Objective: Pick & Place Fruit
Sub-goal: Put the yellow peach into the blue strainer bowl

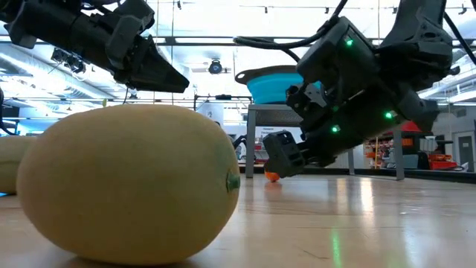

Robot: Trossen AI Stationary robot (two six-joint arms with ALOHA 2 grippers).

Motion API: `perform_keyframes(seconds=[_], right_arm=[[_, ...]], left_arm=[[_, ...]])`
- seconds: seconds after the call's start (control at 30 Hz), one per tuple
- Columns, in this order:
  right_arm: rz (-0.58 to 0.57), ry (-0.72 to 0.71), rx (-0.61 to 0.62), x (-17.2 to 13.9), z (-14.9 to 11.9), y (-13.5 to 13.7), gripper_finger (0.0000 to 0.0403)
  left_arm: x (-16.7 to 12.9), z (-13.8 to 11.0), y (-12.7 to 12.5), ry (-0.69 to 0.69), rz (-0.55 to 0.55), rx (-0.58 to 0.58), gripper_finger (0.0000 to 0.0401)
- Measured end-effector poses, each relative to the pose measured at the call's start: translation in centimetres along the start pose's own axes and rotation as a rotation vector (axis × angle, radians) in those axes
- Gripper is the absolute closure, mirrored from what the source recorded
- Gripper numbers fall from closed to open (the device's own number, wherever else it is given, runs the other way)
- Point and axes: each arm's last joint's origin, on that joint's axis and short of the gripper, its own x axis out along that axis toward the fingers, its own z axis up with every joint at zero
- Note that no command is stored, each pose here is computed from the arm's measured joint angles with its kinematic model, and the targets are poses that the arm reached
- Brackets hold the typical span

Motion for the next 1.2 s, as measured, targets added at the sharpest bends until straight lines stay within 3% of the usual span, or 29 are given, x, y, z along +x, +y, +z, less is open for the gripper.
perform_keyframes(seconds=[0.27, 0.47, 0.67, 1.2], right_arm=[[-0.012, 0.047, -0.013, 2.0, 0.4, -1.0, 0.0095], [0.068, 0.109, 0.1, 3.6, 0.9, -1.6, 0.0095], [0.13, 0.14, 0.108, 3.9, 1.0, -1.6, 0.0103], [0.17, 0.153, 0.085, 3.6, 1.0, -1.3, 0.0226]], left_arm=[[0.0, -0.2, 0.3, 0.007, 0.078, 0.039, 0.0143], [0.0, -0.2, 0.3, 0.007, 0.079, 0.051, 0.0143], [0.0, -0.3, 0.3, 0.019, 0.081, 0.068, 0.0143], [-0.1, -1.3, 0.5, 0.098, 0.091, -0.007, 0.0143]])
